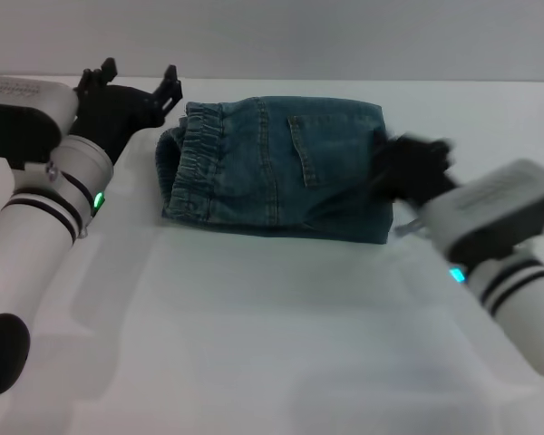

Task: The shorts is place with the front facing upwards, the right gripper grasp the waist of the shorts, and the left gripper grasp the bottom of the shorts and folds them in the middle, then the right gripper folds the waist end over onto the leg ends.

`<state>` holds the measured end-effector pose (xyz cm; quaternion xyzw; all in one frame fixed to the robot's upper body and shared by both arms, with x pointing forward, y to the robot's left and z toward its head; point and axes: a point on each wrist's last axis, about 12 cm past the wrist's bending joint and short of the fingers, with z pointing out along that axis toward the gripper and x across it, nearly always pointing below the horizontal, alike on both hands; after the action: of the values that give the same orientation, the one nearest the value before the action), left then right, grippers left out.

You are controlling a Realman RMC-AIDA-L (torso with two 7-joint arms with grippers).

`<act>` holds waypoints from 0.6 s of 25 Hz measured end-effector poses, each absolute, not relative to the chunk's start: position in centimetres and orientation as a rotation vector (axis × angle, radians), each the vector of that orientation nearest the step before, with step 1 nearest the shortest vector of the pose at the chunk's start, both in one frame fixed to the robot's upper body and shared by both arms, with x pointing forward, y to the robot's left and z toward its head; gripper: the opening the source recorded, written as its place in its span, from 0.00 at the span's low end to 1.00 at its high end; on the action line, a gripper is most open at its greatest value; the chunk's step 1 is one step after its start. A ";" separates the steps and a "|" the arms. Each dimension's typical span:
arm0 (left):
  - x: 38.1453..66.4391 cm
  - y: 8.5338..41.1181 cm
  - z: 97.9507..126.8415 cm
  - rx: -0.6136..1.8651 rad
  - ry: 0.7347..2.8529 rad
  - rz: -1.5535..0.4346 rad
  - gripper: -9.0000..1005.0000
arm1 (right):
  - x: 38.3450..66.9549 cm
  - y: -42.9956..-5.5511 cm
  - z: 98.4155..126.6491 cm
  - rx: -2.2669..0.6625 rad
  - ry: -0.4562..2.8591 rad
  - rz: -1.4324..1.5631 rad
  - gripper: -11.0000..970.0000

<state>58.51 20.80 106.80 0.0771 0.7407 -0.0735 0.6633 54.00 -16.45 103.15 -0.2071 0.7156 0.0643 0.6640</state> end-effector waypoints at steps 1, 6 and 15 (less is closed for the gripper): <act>58.5 21.0 106.7 0.160 1.668 -0.167 0.84 | 53.8 -17.1 103.5 -0.420 1.576 0.129 0.01; 58.2 23.1 105.8 0.056 1.601 -0.157 0.84 | 52.5 -22.3 104.0 -0.192 1.457 -0.030 0.02; 56.9 26.0 103.9 0.042 1.602 -0.088 0.84 | 49.3 -30.2 101.1 0.158 1.577 -0.122 0.22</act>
<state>56.92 26.02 103.92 0.0187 0.7177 -0.0396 0.6950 49.27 -30.21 101.09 0.0711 0.7079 -0.0549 0.7005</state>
